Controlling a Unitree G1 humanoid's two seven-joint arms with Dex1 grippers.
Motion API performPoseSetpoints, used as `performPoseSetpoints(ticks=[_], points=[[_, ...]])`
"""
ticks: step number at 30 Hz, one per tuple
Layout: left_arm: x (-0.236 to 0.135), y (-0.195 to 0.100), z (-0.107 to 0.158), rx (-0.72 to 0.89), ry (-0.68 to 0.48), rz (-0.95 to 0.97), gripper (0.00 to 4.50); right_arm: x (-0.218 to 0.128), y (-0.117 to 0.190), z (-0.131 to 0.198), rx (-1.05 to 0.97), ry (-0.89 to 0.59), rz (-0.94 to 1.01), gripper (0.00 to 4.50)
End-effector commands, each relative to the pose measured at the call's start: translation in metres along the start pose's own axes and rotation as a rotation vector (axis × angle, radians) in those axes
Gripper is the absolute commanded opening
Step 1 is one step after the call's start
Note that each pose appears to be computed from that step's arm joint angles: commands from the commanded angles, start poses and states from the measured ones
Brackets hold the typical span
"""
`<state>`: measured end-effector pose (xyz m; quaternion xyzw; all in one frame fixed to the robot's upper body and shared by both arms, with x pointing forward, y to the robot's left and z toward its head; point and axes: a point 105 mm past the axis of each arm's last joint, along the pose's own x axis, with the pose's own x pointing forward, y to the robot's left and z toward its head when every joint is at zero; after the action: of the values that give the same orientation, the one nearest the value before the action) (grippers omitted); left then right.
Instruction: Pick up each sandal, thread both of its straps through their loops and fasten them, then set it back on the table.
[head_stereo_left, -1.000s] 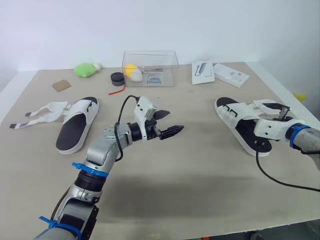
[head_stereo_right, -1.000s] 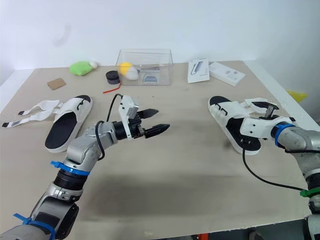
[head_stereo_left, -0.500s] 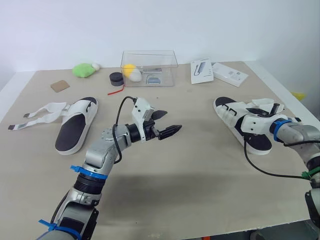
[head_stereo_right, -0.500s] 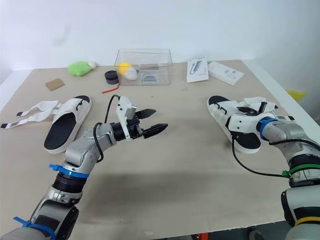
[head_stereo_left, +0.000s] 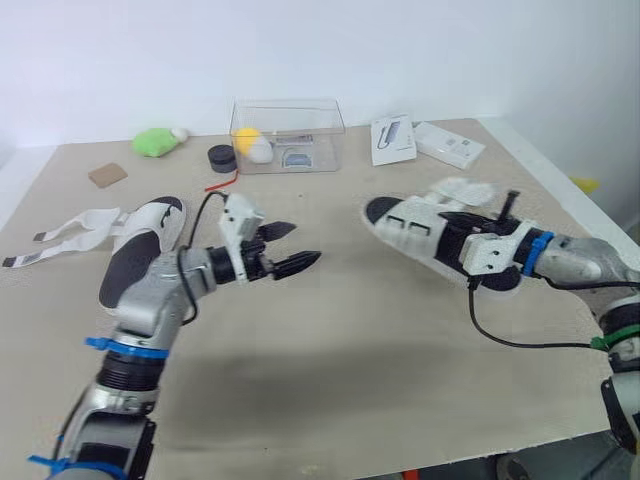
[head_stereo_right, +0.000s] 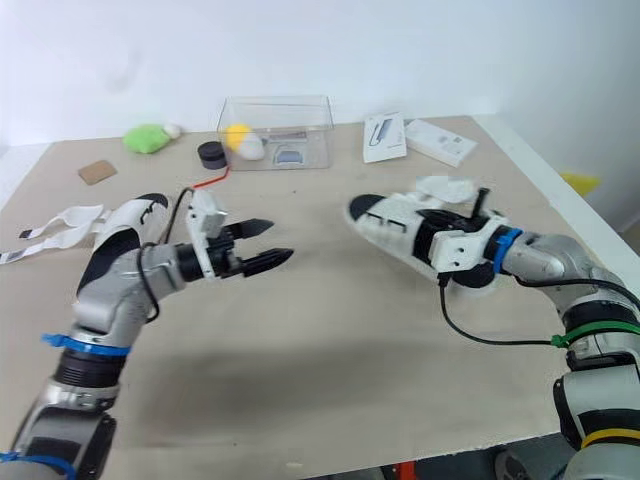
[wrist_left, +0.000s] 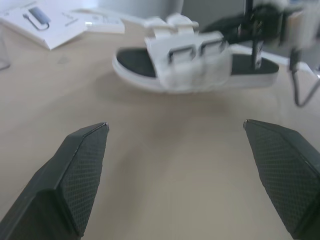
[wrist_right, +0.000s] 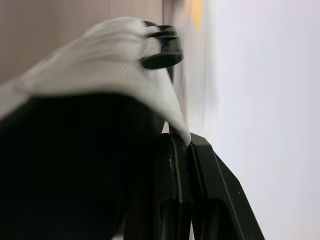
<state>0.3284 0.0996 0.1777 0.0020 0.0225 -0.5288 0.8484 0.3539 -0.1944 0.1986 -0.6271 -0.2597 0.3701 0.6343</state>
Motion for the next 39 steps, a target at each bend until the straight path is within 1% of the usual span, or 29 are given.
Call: performPoseSetpoints(ticks=[1, 3, 6, 10, 14, 18, 22, 31, 34, 37, 38, 39], points=[[-0.019, -0.003, 0.011, 0.044, 0.01, -0.035, 4.5, 0.013, -0.02, 0.045, -0.099, -0.244, -0.02, 0.08], [-0.029, -0.001, 0.011, 0.052, 0.035, -0.032, 4.5, 0.019, -0.014, 0.062, -0.115, -0.33, 0.017, 0.08], [-0.042, -0.001, 0.014, 0.061, 0.056, -0.027, 4.5, 0.022, 0.003, 0.084, -0.169, -0.455, 0.097, 0.08], [-0.053, -0.003, 0.015, 0.066, 0.078, -0.016, 4.5, 0.024, 0.019, 0.088, -0.193, -0.498, 0.167, 0.08], [-0.062, -0.007, 0.014, 0.057, 0.094, 0.0, 4.5, 0.027, 0.025, 0.092, -0.217, -0.538, 0.168, 0.08], [-0.062, -0.008, 0.011, 0.053, 0.099, 0.007, 4.5, 0.025, 0.03, 0.101, -0.266, -0.599, 0.169, 0.08], [-0.058, -0.011, 0.007, 0.046, 0.107, -0.008, 4.5, 0.023, 0.037, 0.1, -0.255, -0.603, 0.179, 0.08], [-0.053, -0.016, 0.003, 0.039, 0.121, -0.038, 4.5, 0.024, 0.049, 0.09, -0.205, -0.555, 0.19, 0.08], [-0.052, -0.017, 0.0, 0.044, 0.137, -0.047, 4.5, 0.023, 0.051, 0.085, -0.173, -0.538, 0.194, 1.1], [-0.05, -0.018, -0.002, 0.06, 0.151, -0.057, 4.5, 0.019, 0.044, 0.078, -0.146, -0.505, 0.164, 2.44], [-0.05, -0.019, -0.001, 0.065, 0.153, -0.059, 4.5, 0.016, 0.041, 0.075, -0.143, -0.493, 0.157, 2.95], [-0.05, -0.019, 0.0, 0.068, 0.151, -0.062, 4.5, 0.012, 0.04, 0.069, -0.124, -0.46, 0.154, 3.4]])
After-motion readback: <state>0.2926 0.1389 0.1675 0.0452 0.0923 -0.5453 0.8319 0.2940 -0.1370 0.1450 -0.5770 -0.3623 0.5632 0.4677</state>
